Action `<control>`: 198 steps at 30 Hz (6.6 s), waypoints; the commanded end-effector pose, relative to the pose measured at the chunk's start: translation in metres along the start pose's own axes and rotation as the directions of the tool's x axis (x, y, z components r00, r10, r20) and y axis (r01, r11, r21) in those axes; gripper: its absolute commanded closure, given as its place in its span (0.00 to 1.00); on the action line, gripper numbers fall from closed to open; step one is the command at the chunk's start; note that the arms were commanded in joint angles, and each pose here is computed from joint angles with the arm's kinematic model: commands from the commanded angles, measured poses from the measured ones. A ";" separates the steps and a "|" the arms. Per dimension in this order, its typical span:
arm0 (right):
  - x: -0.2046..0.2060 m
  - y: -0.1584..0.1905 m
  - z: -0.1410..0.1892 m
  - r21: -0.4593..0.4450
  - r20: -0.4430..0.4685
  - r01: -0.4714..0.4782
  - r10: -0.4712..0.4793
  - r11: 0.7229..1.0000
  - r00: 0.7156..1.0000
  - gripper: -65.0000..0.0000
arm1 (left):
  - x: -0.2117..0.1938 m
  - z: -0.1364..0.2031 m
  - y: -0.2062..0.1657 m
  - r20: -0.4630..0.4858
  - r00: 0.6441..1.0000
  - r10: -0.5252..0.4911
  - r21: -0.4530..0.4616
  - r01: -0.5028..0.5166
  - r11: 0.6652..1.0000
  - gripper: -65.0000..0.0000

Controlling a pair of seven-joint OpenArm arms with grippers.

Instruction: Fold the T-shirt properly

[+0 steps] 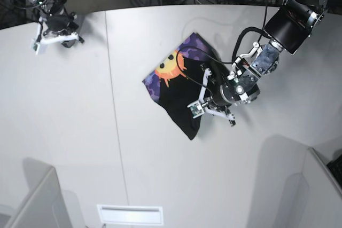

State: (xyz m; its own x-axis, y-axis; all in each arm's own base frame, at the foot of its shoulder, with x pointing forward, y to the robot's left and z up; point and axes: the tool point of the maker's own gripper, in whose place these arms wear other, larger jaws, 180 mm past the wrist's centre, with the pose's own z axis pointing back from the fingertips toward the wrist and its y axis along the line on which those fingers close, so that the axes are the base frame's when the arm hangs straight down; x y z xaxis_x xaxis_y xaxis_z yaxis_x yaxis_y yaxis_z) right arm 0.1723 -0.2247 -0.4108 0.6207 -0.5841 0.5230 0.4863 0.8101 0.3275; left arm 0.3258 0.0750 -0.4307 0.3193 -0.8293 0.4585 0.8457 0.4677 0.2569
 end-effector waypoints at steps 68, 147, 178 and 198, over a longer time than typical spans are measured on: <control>-0.003 -0.011 0.011 -0.023 0.065 0.049 -0.047 0.999 0.997 1.00 | 0.143 0.015 -0.049 0.394 0.770 -0.501 0.051 0.526 0.849 0.33; -0.330 -0.171 0.056 0.170 -0.755 -0.596 0.492 0.785 0.433 1.00 | -0.283 0.047 -0.357 -0.345 0.610 0.714 -0.176 -0.789 0.589 1.00; -0.269 -0.195 -0.040 0.001 -0.538 -0.599 0.505 0.801 0.675 1.00 | -0.257 -0.010 -0.333 -0.254 0.526 0.812 -0.044 -0.845 0.534 1.00; -0.291 -0.157 -0.050 0.048 -0.528 -0.561 0.498 0.826 0.688 1.00 | -0.257 -0.009 -0.339 -0.281 0.529 0.801 -0.056 -0.842 0.536 1.00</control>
State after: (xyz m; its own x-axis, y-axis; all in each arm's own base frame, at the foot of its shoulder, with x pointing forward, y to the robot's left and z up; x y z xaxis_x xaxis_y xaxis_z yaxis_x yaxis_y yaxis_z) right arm -0.0526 -0.1815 -0.6547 0.9943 -0.0274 0.1027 0.0255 0.9995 0.0194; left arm -0.0371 0.1277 -0.6446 0.9669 -0.1476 0.2081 0.2051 0.9348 -0.2901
